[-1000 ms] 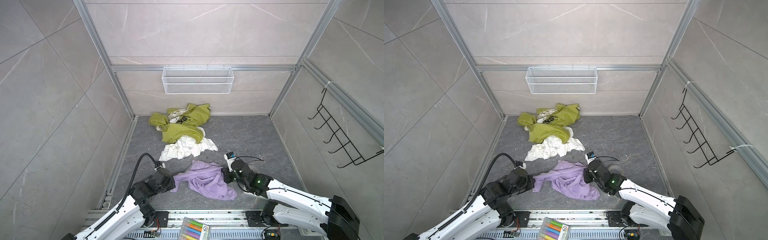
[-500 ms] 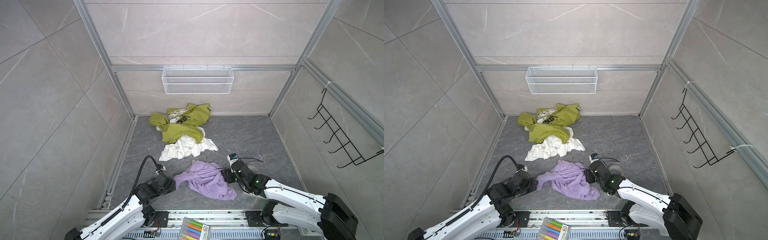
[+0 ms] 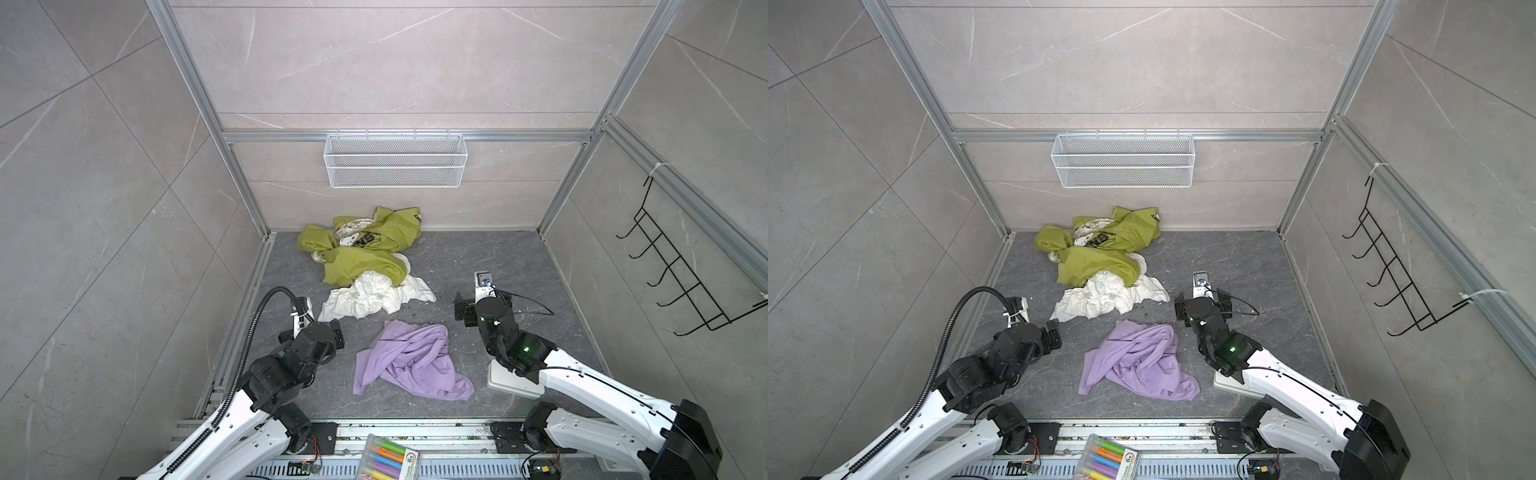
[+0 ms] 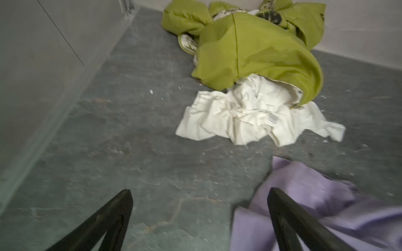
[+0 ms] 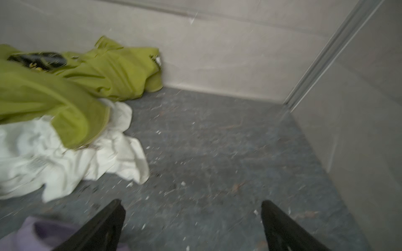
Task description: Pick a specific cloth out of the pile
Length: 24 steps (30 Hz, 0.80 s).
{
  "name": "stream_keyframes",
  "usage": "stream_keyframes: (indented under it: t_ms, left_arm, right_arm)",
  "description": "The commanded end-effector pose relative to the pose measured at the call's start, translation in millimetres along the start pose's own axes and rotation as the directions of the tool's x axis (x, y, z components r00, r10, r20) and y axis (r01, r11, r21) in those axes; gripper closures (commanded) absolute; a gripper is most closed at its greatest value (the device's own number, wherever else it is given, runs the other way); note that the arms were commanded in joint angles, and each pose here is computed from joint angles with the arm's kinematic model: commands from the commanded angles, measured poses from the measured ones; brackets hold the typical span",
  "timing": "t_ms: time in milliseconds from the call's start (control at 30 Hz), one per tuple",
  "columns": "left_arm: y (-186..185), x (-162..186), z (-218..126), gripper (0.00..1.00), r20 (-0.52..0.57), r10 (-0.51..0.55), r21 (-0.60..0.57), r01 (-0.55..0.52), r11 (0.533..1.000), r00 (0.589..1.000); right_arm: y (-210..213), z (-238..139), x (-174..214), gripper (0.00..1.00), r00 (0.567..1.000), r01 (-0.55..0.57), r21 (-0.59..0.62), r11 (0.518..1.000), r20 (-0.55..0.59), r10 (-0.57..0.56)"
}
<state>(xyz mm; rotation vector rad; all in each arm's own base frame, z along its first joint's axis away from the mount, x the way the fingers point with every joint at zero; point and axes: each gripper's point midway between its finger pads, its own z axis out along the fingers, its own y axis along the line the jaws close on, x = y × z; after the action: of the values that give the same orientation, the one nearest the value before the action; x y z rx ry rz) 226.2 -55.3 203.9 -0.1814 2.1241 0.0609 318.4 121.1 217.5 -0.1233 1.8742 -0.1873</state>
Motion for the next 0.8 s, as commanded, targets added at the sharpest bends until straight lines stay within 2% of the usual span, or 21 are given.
stream_keyframes:
  t_ms: [0, 100, 200, 300, 400, 600, 767]
  left_arm:
    - [23.4, -29.2, 7.7, 0.02, 0.141, 0.141, -0.186, -0.114, 0.976, 0.980]
    - [29.3, -30.5, 23.6, 0.04, 0.183, 0.139, -0.173, -0.108, 0.979, 0.973]
    - [46.9, -26.1, 52.1, 0.07, 0.202, 0.126, -0.190, -0.087, 0.978, 0.971]
    - [61.8, -17.1, 89.1, 0.07, 0.143, 0.129, -0.187, -0.101, 0.977, 0.981]
    - [70.8, -12.8, 119.0, 0.08, 0.099, 0.121, -0.176, -0.103, 0.979, 0.988]
    - [70.5, -7.8, 150.3, 0.09, 0.115, 0.092, -0.097, -0.081, 0.992, 0.989]
    - [70.1, -13.2, 165.1, 0.09, 0.160, 0.082, -0.073, -0.071, 0.995, 0.984]
  right_arm:
    - [-26.0, 9.3, -4.1, 0.00, 0.992, 0.083, 0.155, 0.984, 0.081, -0.097]
    - [-45.2, 20.6, 10.5, 0.00, 0.995, 0.046, 0.189, 0.981, 0.076, -0.061]
    - [-48.9, 29.1, 33.5, 0.00, 0.996, 0.013, 0.105, 0.994, 0.081, -0.022]
    - [-52.8, 43.2, 59.8, 0.00, 0.999, 0.031, 0.103, 0.994, 0.030, -0.034]
    - [-51.5, 48.7, 76.8, 0.00, 0.996, 0.049, 0.094, 0.994, 0.066, -0.055]
    - [-57.4, 58.6, 82.7, 0.00, 0.992, 0.013, 0.073, 0.997, 0.125, -0.022]
    - [-63.5, 77.2, 88.3, 0.00, 0.993, -0.027, 0.080, 0.996, 0.117, 0.017]
